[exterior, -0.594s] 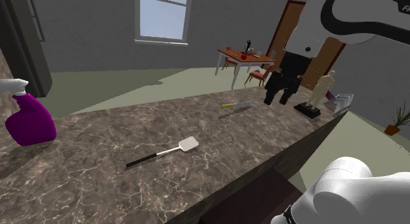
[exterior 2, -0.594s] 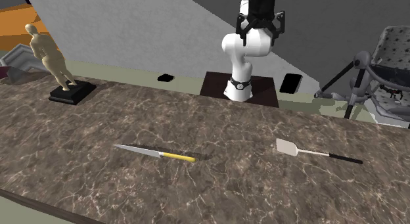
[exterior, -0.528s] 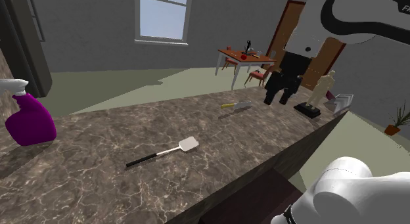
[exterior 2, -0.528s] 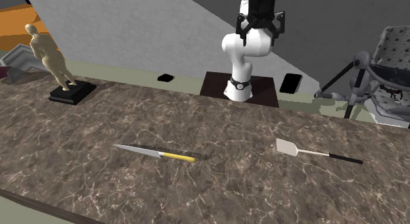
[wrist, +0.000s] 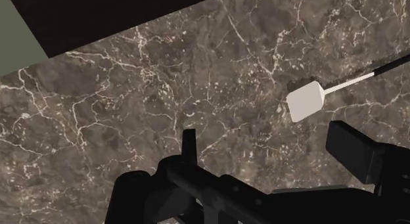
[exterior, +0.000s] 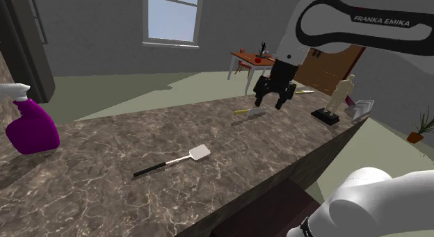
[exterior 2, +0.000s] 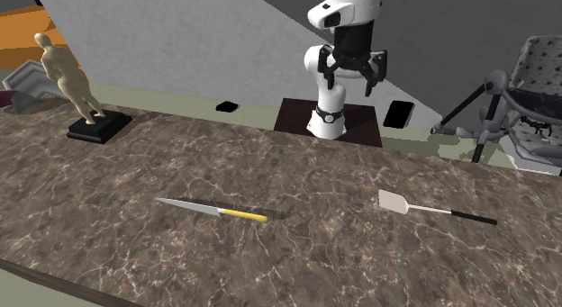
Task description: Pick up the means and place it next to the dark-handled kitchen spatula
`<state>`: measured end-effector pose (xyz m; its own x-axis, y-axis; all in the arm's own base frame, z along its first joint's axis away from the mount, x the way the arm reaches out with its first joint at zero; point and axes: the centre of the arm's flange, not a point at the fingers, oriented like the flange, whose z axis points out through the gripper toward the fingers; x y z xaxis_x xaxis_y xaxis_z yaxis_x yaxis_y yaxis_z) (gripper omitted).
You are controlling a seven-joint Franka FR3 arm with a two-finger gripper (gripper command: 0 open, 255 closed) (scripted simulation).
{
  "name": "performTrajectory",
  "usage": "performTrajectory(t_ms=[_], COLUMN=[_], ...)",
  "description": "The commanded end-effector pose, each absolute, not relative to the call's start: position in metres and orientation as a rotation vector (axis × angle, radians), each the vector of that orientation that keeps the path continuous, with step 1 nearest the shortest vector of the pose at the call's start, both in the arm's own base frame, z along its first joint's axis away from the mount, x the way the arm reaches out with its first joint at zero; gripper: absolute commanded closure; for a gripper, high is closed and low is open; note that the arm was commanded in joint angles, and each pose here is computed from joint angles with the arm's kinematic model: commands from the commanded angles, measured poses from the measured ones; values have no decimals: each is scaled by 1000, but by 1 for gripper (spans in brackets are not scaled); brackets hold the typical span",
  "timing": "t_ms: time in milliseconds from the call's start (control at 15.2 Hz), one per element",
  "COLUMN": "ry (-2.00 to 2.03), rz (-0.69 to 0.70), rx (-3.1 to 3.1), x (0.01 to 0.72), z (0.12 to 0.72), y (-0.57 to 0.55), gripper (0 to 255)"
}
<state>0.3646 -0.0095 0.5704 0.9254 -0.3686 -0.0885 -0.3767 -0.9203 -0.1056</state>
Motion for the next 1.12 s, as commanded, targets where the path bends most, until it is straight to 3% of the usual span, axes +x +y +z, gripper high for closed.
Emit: performTrajectory(t_ms=[0,1056], ry=[686,1501], rz=[95,62], rx=[-2945,-2677], x=[386,532], z=[558,464], y=[-17,-118], gripper=[0,0])
